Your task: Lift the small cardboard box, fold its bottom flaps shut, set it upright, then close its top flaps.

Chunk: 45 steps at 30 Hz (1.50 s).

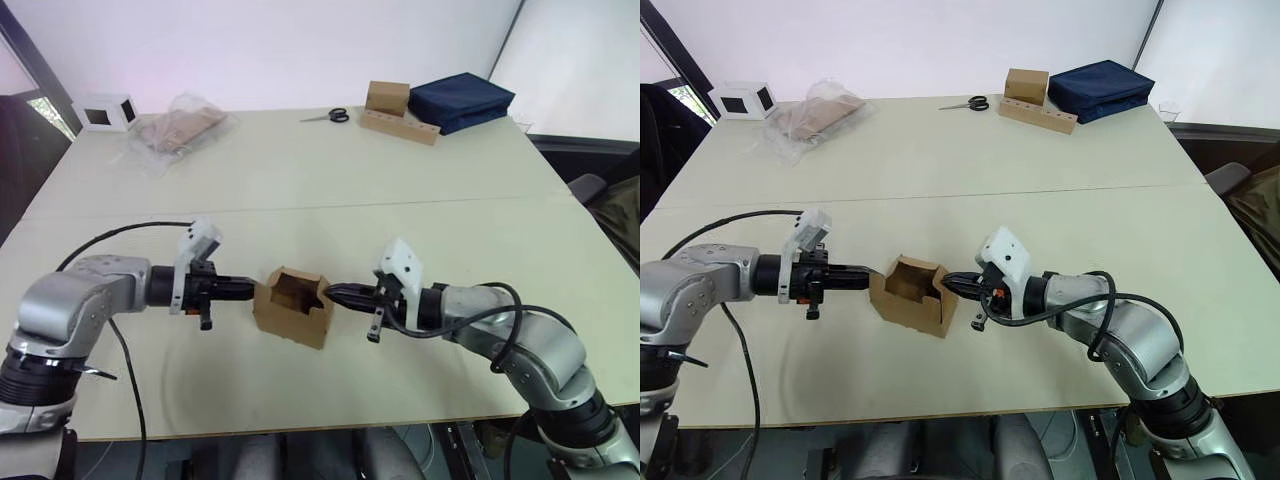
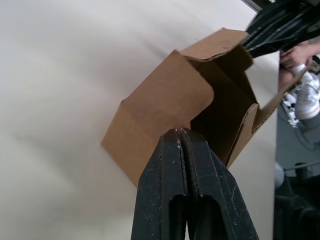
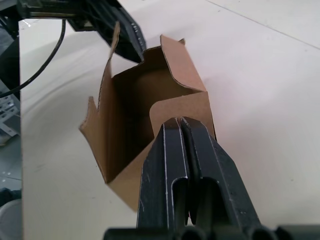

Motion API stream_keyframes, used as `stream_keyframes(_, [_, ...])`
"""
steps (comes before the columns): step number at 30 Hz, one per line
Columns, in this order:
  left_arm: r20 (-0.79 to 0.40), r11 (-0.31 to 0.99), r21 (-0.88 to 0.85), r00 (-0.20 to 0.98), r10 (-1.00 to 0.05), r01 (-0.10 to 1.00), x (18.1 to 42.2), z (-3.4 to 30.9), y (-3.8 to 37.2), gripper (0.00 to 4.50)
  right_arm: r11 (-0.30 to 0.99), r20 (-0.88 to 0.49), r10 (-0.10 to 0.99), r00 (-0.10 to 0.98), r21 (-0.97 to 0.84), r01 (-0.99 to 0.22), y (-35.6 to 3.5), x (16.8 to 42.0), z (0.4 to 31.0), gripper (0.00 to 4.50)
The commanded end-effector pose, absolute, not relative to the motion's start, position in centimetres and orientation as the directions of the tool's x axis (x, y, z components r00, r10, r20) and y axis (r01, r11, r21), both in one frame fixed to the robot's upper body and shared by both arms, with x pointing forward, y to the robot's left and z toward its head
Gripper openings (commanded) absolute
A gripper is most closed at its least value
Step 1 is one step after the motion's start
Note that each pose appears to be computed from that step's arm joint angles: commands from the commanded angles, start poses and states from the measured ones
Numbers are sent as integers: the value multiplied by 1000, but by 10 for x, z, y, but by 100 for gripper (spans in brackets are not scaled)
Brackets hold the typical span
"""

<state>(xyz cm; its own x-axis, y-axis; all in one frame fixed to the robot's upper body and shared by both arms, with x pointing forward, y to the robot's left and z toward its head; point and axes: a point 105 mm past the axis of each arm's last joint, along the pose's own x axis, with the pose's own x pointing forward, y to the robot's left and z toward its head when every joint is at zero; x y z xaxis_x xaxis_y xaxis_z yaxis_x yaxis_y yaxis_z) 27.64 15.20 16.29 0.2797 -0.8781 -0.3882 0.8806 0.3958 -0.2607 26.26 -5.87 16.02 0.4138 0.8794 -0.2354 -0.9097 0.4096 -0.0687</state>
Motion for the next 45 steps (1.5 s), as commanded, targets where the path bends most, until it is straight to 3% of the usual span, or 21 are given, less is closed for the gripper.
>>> stream_keyframes(1, [-397,368,-240,255,-881,898,270,167,146,5,382,-216,892,396,-107,-918,-54,262,166,0])
stream_keyframes(7, [-447,389,-222,261,-856,894,271,152,144,5,356,-242,897,369,-99,-929,-53,258,160,0])
stream_keyframes(22, [-460,392,-233,254,-851,890,276,137,137,5,393,-299,859,415,-133,-910,-57,267,144,0])
stream_keyframes(45, [-397,429,-204,326,-858,880,285,146,148,5,401,-293,857,424,-139,-906,-60,274,145,0])
